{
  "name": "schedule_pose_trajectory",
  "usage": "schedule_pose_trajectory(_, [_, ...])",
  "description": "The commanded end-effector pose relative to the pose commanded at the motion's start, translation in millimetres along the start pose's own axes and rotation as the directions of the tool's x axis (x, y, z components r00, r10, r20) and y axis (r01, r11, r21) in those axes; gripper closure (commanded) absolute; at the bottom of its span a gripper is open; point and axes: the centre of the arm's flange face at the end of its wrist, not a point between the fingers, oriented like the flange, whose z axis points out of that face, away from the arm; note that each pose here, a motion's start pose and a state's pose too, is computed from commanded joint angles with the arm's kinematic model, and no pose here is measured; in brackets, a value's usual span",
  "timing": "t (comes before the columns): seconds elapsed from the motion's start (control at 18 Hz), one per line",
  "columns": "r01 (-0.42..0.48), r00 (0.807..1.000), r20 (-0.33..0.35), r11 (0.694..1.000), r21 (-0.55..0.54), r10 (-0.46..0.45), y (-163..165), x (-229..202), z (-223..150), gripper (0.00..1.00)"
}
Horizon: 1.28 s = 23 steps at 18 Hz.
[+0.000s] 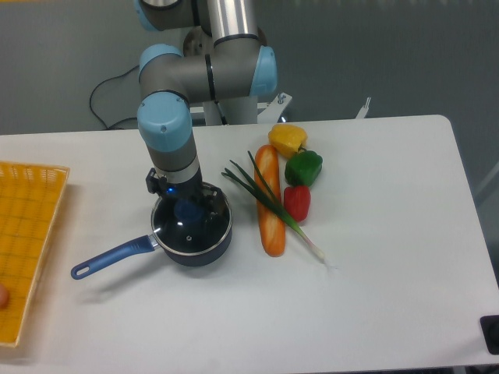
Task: Open the lid
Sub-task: 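Close the gripper around the blue knob of the lid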
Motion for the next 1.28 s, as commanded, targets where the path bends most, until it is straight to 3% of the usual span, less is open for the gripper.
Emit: schedule_pose_trajectory(1.28, [0.000, 1.000, -0.004, 1.000, -0.001, 0.000, -1.0, -0.2, 1.9, 0.20])
